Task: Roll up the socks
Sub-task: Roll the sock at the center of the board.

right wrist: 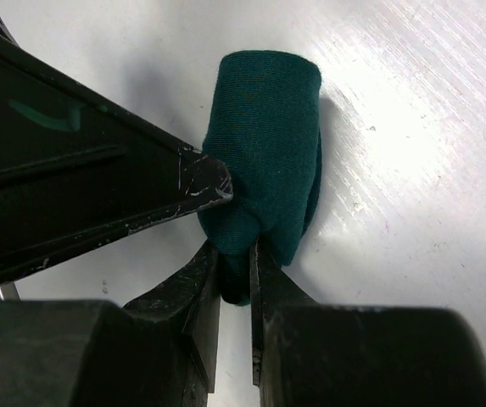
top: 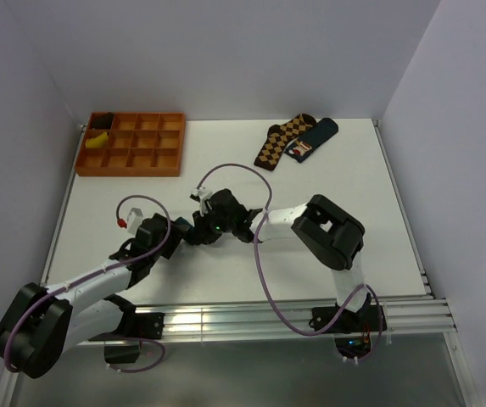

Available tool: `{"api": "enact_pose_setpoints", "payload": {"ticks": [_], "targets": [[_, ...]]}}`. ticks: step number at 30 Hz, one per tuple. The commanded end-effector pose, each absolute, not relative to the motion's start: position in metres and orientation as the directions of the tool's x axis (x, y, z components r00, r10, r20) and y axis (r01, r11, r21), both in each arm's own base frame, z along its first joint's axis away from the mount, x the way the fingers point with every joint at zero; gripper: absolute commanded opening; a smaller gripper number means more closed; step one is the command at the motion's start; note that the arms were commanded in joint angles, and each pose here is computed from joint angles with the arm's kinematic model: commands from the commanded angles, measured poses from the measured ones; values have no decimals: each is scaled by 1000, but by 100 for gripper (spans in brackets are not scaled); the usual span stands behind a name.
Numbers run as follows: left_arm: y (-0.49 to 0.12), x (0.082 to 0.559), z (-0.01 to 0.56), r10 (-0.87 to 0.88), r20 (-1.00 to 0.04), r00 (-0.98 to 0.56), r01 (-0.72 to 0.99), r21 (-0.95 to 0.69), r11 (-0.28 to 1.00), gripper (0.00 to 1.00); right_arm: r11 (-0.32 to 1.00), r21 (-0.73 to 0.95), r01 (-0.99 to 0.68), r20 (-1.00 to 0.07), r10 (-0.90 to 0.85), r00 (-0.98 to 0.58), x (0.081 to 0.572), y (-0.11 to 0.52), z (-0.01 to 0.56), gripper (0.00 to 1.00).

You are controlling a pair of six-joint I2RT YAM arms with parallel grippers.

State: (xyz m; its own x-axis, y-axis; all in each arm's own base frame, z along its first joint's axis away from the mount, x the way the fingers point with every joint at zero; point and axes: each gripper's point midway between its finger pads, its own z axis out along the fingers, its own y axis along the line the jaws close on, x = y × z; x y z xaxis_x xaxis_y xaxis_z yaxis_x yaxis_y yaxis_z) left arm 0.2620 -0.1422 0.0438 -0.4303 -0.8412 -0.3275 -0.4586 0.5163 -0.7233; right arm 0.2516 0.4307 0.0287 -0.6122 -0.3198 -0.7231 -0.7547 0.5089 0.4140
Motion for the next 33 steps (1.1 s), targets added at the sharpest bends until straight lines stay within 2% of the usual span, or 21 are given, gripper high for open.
{"api": "enact_pose_setpoints", "payload": {"ticks": [1,5,26,29,33], "targets": [[-143,280,63,-860,-349,-372,-399,-777,488,66,614,402,-680,-510,-466,-723,218,385,-44,0],[-142,280,66,-868,-347,-356,-373,-799,472,67,616,400,-679,-510,-466,-723,218,384,-44,0],[-150,284,25,-798,-387,-462,-447,-676,586,63,605,414,-680,-502,-472,-725,216,386,-46,0],[-151,282,18,-792,-378,-480,-459,-662,593,62,597,440,-671,-493,-463,-736,214,388,-46,0],[-150,277,11,-782,-373,-499,-473,-638,607,67,569,542,-618,-454,-422,-785,208,390,-44,0]]}}
